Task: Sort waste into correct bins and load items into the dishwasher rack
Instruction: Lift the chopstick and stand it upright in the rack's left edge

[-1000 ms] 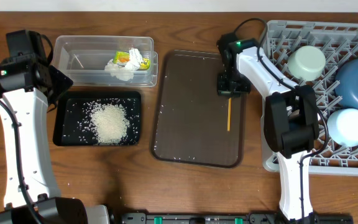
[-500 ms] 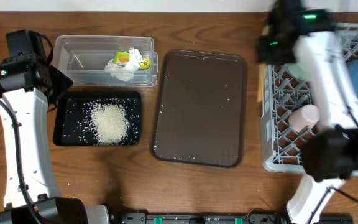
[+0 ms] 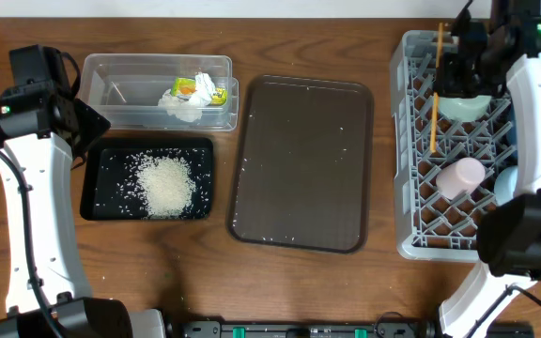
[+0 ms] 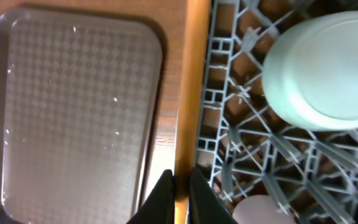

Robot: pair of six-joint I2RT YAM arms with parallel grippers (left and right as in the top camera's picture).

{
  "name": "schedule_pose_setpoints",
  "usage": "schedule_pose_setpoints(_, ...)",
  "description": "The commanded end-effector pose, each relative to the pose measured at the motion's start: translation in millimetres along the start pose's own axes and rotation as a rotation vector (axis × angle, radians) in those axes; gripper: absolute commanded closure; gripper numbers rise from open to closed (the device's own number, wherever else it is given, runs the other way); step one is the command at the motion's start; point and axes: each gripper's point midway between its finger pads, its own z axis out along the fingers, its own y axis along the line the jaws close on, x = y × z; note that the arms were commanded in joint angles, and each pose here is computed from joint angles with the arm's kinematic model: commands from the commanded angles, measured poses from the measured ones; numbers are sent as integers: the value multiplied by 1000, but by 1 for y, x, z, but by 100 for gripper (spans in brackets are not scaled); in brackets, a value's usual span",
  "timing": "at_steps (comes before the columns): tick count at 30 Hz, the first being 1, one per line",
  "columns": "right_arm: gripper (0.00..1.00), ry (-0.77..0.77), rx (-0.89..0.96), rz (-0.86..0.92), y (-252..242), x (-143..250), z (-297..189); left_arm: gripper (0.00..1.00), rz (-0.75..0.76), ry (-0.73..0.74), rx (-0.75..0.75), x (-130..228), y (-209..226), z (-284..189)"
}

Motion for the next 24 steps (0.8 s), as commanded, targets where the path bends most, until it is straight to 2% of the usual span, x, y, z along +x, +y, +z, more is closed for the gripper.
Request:
schedule_pose_setpoints(1,91,47,-36,-28,4,6,21,6,-12,-2,-7,-1,2,0)
schedule_pose_setpoints(9,91,106,-39,-11,-2,12,44,6,-12,-2,-7,-1,2,0)
schedule_pose_setpoints(15,81,127,-40,55,-1,17,43,6,-12,-2,-7,-1,2,0)
schedule_pose_setpoints(19,64,182,-149,40,21,31,39,6,-12,-2,-7,-1,2,0)
schedule_pose_setpoints(22,64,229,-187,35,34,43,35,6,-12,-2,-7,-1,2,0)
schedule_pose_setpoints(24,68,253,-192,30,41,49,31,6,-11,-2,-7,-1,2,0)
